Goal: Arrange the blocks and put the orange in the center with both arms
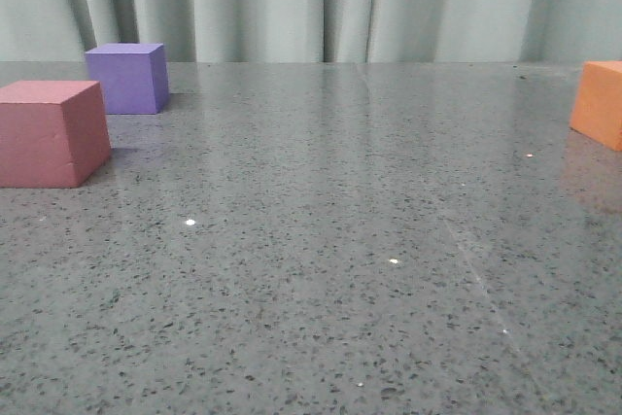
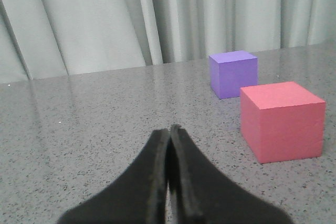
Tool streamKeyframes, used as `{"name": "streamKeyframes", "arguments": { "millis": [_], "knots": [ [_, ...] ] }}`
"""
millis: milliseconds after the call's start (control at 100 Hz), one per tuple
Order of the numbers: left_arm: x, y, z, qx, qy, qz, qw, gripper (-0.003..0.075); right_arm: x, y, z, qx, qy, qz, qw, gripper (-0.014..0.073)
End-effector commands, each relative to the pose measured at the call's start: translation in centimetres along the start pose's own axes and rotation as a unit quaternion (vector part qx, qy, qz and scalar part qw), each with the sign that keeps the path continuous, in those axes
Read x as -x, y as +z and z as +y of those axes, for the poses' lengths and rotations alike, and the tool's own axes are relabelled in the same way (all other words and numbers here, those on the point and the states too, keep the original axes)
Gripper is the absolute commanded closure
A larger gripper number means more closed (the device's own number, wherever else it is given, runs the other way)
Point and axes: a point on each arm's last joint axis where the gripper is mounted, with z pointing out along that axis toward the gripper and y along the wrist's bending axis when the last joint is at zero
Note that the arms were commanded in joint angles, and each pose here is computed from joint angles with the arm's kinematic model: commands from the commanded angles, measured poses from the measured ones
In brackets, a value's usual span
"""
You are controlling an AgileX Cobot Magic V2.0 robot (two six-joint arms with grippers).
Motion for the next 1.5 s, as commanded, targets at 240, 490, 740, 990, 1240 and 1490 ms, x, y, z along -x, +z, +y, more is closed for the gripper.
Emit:
{"name": "streamKeyframes", "arguments": {
  "millis": [240, 490, 740, 990, 1240, 1490],
  "knots": [
    [-1.0, -0.1, -0.2, -0.005, -0.005, -0.028, 1.000, 0.0739, 3.6, -0.9, 0.2, 0.004, -0.003, -0.076, 0.997, -0.0033],
    [-1.0, -0.1, -0.2, -0.005, -0.005, -0.028, 1.000, 0.0739, 8.4, 1.1, 0.7, -0.006, -0.053, -0.047, 0.997, -0.0029],
    [-1.0, -0.1, -0.2, -0.005, -0.005, -0.028, 1.000, 0.0739, 11.2, 4.2, -0.5, -0.028, -0.041, -0.020, 0.999, -0.0029],
    [-1.0, -0.1, -0.2, -0.005, -0.005, -0.028, 1.000, 0.0739, 10.5, 7.1, -0.8, -0.028, -0.050, 0.028, 0.998, -0.0029],
    [-1.0, -0.1, -0.2, -0.005, -0.005, -0.028, 1.000, 0.0739, 10.3, 8.6, -0.9, -0.028, -0.050, 0.038, 0.998, -0.0029],
    [-1.0, -0.1, -0.2, -0.005, -0.005, -0.028, 1.000, 0.0739, 9.5, 11.2, -1.1, -0.029, -0.049, 0.074, 0.996, -0.0029]
  ]
}}
